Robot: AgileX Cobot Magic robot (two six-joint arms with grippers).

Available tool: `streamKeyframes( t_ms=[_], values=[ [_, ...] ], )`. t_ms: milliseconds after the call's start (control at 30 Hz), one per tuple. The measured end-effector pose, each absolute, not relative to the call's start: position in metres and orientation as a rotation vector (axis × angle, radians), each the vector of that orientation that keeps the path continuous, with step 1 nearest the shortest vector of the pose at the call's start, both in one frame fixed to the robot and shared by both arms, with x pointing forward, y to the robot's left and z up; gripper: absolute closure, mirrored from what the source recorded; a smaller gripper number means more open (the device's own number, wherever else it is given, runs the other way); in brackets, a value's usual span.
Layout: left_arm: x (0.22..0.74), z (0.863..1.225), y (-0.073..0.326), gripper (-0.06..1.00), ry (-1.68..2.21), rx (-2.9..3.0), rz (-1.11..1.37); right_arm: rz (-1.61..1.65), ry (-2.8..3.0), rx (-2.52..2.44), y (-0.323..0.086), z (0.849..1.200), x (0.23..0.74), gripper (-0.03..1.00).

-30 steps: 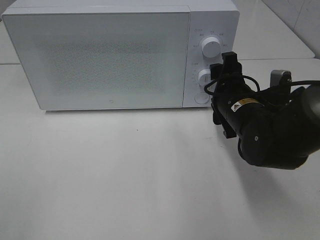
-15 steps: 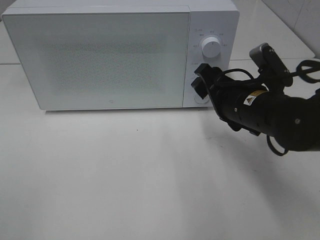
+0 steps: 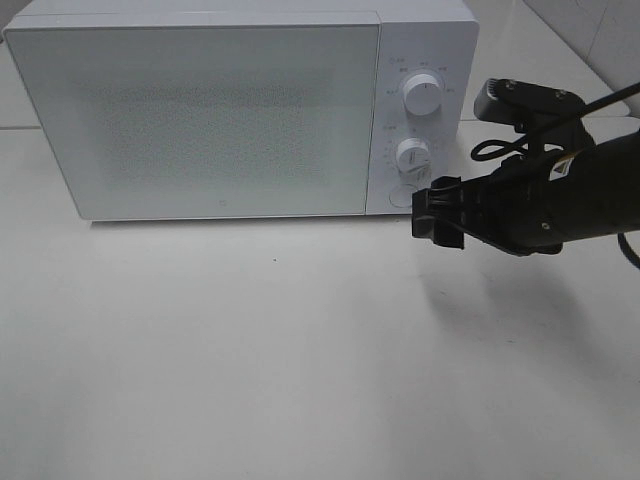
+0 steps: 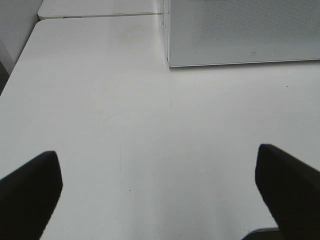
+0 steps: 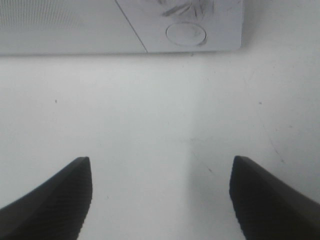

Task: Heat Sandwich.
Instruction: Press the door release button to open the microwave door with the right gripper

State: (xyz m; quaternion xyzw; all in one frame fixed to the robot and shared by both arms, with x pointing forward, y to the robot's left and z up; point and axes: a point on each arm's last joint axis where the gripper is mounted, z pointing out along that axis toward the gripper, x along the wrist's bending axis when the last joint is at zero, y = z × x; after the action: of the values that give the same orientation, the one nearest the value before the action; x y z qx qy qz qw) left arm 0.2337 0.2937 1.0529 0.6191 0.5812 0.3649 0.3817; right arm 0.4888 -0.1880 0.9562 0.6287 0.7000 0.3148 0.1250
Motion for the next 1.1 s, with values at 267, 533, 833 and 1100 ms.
streamKeyframes(
  t_ms=[267,533,833,1100],
  values=[
    [0.234,1.053,0.294,-0.05,1.483,1.58,0.931,0.675,2.281,1.666,-0.196,0.984,0.479,0.22],
    [0.234,1.053,0.294,-0.05,1.483,1.58,0.931,0.626,2.314,1.626,-0.209,1.021,0.451,0.22],
    [0.234,1.053,0.294,-0.05,1.483,1.58,0.931,0.659,2.304,1.592,-0.226,1.058,0.409,0.22],
    [0.234,1.053,0.294,-0.05,1.483,1.58,0.931,0.664,2.291,1.563,-0.247,1.084,0.36,0.22]
  ],
)
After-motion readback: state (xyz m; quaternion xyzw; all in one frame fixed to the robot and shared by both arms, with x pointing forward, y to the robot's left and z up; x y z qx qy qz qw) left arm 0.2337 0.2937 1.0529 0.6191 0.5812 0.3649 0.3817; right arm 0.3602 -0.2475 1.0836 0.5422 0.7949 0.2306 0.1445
